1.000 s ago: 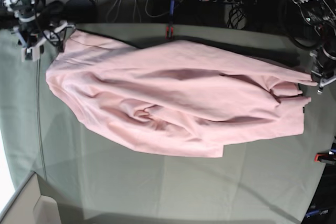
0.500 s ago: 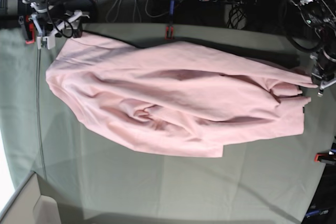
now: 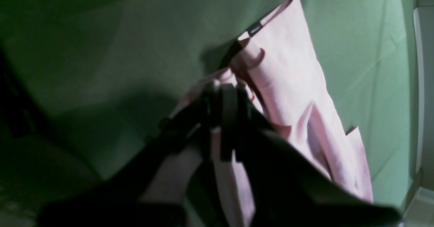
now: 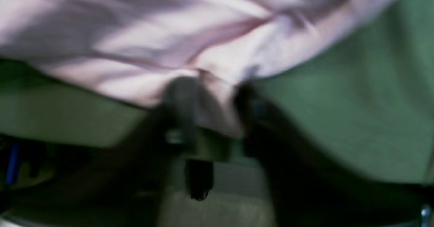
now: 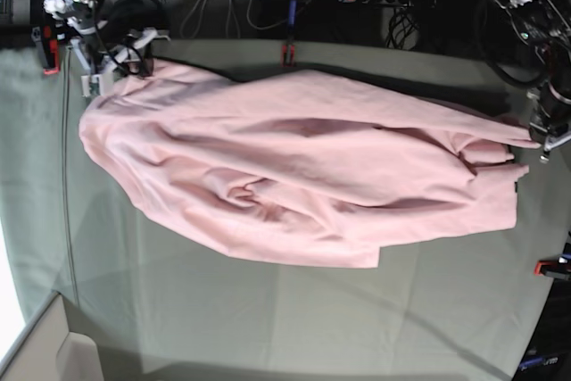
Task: Layout the t-shirt on the table in an organized manner, then fold the t-shirt properly
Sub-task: 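Regrasp the shirt ends with both grippers, then lift the shirt high with both grippers and swing it down flat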
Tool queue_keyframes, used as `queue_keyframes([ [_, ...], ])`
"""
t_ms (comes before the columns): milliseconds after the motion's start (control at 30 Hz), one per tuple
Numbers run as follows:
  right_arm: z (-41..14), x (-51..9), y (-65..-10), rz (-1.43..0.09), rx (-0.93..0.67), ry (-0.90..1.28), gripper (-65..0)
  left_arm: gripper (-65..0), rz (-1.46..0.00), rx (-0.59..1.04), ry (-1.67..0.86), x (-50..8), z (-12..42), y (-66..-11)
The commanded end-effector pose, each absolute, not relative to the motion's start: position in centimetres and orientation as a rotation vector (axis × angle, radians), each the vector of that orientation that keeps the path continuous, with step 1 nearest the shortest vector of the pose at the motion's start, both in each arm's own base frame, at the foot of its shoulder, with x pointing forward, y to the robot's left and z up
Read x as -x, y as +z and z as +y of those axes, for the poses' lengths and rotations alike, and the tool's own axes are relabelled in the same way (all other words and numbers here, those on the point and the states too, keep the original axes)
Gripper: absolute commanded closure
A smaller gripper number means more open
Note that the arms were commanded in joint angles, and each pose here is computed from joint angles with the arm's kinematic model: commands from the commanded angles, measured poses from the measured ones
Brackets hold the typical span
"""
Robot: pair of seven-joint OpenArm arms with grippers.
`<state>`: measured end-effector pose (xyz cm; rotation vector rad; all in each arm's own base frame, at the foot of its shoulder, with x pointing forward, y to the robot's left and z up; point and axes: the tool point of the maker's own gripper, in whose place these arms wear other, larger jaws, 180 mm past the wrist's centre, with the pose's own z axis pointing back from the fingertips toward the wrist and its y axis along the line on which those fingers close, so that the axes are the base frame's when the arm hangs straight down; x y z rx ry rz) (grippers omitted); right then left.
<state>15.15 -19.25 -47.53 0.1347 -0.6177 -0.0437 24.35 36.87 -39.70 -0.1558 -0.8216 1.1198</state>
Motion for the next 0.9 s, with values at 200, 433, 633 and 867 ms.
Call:
queue_keyframes([
  [200,-20.5,-17.1,-44.3,-0.709,-0.077,-0.010,0.0,-0.1,-0.878,0.146,1.108,-25.3,37.8,-38.1],
  [433,-21.4,-23.9,-36.4,-0.958,0.017,0.065,0.0,-0.1,-0.965,0.217,1.076,-29.9,37.0,-35.2],
  [633,-22.8,-30.0,-30.8,-1.103,0.081,0.102,0.0,-0.1,-1.068,0.257,0.854,-37.1,34.5,-29.5],
  [867,-24.9,-37.1,-24.2,-1.187,0.150,0.134,0.0,-0.1,-1.245,0.318,0.635,-45.2,31.0,-19.4],
])
